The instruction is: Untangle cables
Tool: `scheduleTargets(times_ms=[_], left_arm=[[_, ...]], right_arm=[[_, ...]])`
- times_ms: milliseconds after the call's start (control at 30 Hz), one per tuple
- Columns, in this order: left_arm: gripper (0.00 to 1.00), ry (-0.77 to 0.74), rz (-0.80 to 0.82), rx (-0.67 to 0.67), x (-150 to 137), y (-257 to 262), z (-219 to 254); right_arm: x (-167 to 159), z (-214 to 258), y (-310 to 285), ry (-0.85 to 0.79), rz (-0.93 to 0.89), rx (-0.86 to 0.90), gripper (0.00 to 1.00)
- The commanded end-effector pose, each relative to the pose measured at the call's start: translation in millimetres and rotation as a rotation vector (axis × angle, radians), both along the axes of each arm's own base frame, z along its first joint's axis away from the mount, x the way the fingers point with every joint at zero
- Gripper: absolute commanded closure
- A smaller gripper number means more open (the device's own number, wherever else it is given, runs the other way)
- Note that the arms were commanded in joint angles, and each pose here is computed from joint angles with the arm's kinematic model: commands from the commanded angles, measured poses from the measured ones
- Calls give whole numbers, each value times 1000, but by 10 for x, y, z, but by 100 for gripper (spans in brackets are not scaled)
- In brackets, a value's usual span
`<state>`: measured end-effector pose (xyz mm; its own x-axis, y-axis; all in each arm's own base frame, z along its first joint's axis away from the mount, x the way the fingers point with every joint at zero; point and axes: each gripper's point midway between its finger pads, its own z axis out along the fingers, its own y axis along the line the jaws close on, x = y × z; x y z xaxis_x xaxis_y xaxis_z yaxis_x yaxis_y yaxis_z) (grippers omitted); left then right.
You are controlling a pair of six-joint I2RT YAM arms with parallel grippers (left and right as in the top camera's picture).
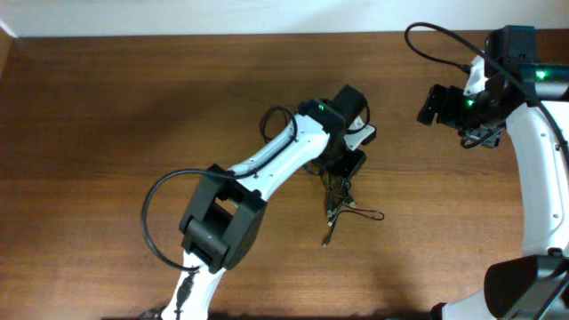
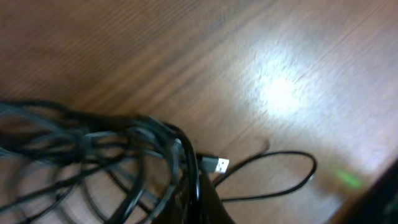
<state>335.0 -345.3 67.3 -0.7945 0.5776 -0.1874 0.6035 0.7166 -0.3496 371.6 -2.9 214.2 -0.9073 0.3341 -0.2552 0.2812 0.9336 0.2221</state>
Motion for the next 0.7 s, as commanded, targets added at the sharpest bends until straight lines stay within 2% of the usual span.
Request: scheduleTargets(times_ms=[0, 67, 133, 200, 267, 400, 467, 533, 667], left_arm=[[100, -146, 85, -141, 365, 167, 1352], [100, -195, 67, -275, 246, 178, 2148], [100, -197, 14, -422, 113, 66, 2574], [100, -185, -15, -521, 113, 26, 2742], [100, -203, -4, -543, 202, 73, 2788], [100, -260, 81, -601, 477, 306, 3028], [100, -299, 132, -640, 592, 430, 3223], [100, -338, 179, -686, 666, 568, 3467], [100, -368, 188, -730, 660, 583, 3663]], right_arm=[[43, 40, 213, -32, 105, 100, 4], [54, 176, 546, -92, 249, 264, 4], [72, 278, 701, -129, 294, 355, 4], [65, 338, 929, -156, 375, 392, 4], [64, 359, 1130, -162, 411, 401, 5], [43, 92, 1376, -49, 400, 444, 19], [1, -72, 1481, -6, 413, 452, 29], [109, -198, 1507, -16, 361, 468, 36], [402, -65, 1604, -111, 281, 544, 37]])
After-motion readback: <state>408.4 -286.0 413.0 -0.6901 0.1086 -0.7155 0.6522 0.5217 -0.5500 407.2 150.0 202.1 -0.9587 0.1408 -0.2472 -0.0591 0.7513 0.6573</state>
